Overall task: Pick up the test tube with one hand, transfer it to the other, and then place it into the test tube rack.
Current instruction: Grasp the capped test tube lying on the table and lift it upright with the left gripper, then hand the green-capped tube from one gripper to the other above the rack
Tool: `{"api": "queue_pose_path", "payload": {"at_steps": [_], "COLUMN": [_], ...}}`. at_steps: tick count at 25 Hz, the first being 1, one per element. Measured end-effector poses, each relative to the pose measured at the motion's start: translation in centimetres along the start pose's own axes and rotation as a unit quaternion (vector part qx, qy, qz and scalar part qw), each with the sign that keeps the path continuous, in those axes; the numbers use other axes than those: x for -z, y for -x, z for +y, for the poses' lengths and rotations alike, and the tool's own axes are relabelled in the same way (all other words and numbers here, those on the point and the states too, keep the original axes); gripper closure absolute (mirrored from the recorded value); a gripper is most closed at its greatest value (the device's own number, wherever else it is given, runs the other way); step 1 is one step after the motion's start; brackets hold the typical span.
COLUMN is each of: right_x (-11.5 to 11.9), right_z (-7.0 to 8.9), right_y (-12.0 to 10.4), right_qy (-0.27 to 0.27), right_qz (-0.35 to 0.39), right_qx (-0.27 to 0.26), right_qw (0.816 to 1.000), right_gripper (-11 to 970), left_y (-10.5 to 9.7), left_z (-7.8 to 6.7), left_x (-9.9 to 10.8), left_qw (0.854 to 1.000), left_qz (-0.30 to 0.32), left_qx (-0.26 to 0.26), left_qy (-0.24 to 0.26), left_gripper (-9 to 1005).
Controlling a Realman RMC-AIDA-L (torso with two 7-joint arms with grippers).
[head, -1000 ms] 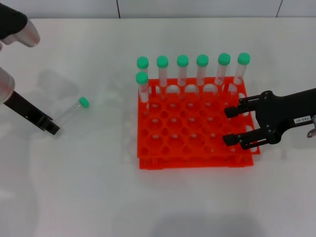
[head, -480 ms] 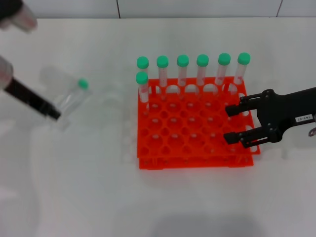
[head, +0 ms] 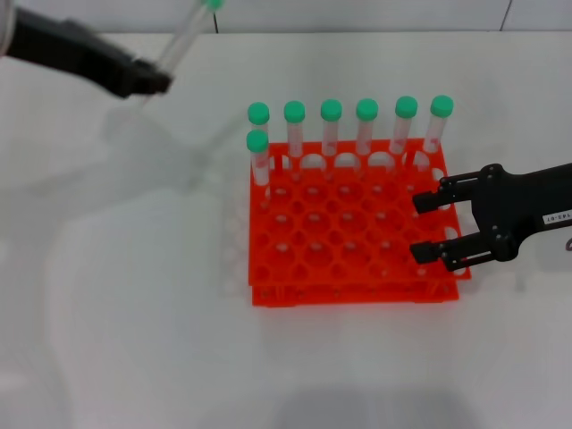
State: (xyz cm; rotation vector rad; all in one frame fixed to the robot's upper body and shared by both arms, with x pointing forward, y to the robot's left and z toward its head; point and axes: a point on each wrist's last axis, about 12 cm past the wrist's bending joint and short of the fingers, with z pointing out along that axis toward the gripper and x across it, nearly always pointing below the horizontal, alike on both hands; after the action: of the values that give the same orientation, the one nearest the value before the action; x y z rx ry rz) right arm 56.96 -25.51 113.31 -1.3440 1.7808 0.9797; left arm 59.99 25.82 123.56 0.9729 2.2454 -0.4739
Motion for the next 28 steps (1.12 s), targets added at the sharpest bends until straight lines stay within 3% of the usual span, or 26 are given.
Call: {"api": "queue_pose_path", "payload": {"at_steps": [5, 11, 15, 20, 28], "right_x": [-0.4, -0.7, -1.0, -0.8, 0.4], "right_z": [0.2, 0.4, 0.5, 0.6, 0.4], "right_y": [-0.1, 0.0, 0.1, 0.1, 0.2], "right_qy": [0.003, 0.005, 0.007, 0.003, -0.017], "right_qz": [-0.004, -0.014, -0.018, -0.032, -0.059], "right_qx": [0.0, 0.001, 0.001, 0.0, -0.002], "right_qw": [1.0, 1.0, 1.0, 0.999, 0.998], "right_gripper": [226, 226, 226, 226, 226], "left_y": [0.7, -0.6, -1.9, -3.6, -4.4], "left_z": [-1.4, -2.1, -2.1, -2.9, -3.4], "left_x": [-0.3, -2.9, -5.1, -7.8, -9.9], "left_qw": [0.989, 0.97, 0.963, 0.955, 0.946], "left_qz": [-0.127, -0.21, -0.222, -0.211, -0.205], "left_qx": [-0.059, -0.063, -0.047, -0.083, -0.112], "left_qy": [-0.054, -0.109, -0.148, -0.189, -0.226], "left_gripper": [810, 810, 810, 810, 811]}}
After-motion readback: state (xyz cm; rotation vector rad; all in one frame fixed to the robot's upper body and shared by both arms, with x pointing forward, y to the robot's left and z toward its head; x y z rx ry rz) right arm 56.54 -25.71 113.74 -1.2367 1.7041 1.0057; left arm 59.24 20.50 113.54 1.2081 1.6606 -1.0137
